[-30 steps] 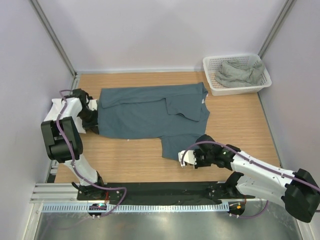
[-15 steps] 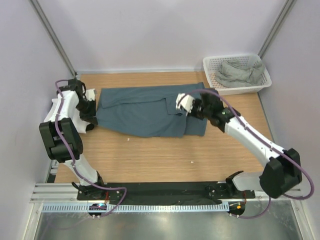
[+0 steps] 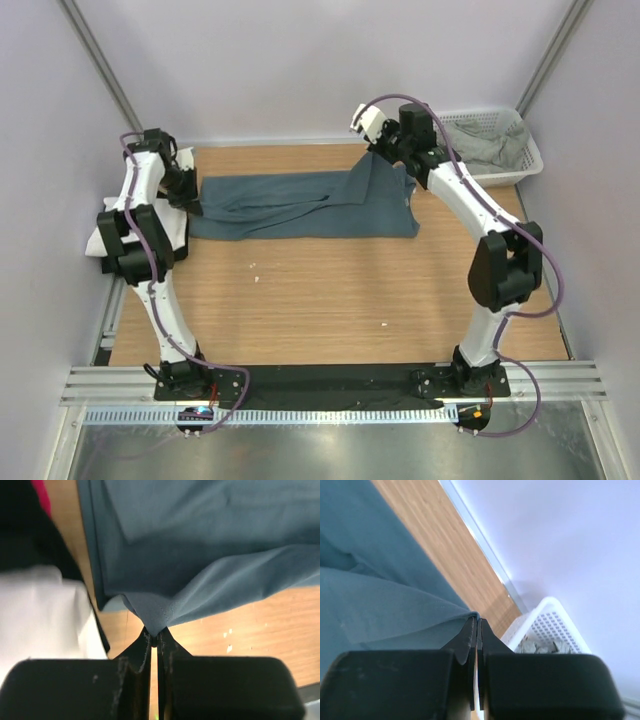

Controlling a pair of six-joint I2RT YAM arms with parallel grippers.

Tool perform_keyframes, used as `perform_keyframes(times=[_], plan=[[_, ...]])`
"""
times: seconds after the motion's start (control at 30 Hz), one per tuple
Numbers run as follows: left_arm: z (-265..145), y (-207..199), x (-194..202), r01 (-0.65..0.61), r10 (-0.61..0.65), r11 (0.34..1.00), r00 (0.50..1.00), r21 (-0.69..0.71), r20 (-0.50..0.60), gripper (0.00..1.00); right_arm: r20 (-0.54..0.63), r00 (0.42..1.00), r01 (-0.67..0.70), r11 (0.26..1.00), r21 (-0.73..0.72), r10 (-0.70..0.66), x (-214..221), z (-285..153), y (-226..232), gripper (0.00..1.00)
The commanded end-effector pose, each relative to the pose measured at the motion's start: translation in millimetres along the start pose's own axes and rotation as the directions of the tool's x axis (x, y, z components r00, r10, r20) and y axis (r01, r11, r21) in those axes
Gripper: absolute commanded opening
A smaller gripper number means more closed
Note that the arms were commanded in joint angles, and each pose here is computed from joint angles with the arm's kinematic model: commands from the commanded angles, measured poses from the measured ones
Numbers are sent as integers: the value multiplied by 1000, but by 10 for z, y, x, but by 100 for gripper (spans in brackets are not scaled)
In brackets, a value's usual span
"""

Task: Fold and stack the t-shirts
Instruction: Fold the tshirt

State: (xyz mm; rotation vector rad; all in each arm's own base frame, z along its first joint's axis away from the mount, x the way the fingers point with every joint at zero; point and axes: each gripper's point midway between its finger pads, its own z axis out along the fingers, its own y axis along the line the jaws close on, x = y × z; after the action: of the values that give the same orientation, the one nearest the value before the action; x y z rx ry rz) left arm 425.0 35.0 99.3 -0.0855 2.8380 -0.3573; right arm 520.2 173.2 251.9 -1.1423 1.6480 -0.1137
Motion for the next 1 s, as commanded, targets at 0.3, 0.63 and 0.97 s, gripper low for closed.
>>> perform_keyframes(times=[0.3,0.63,0.97], plan=[[227,-111,-857,-93,105,992,984,-87,142,0,38,999,-22,999,45,21,6,911,-340,1],[229,133,-928,-48,82,978,984,-205,159,0,16,1000,-18,994,111,16,116,1012,-576,1],[266,196,-978,-41,83,969,982,-245,167,0,-1,1000,-18,991,132,18,237,1097,-597,1]])
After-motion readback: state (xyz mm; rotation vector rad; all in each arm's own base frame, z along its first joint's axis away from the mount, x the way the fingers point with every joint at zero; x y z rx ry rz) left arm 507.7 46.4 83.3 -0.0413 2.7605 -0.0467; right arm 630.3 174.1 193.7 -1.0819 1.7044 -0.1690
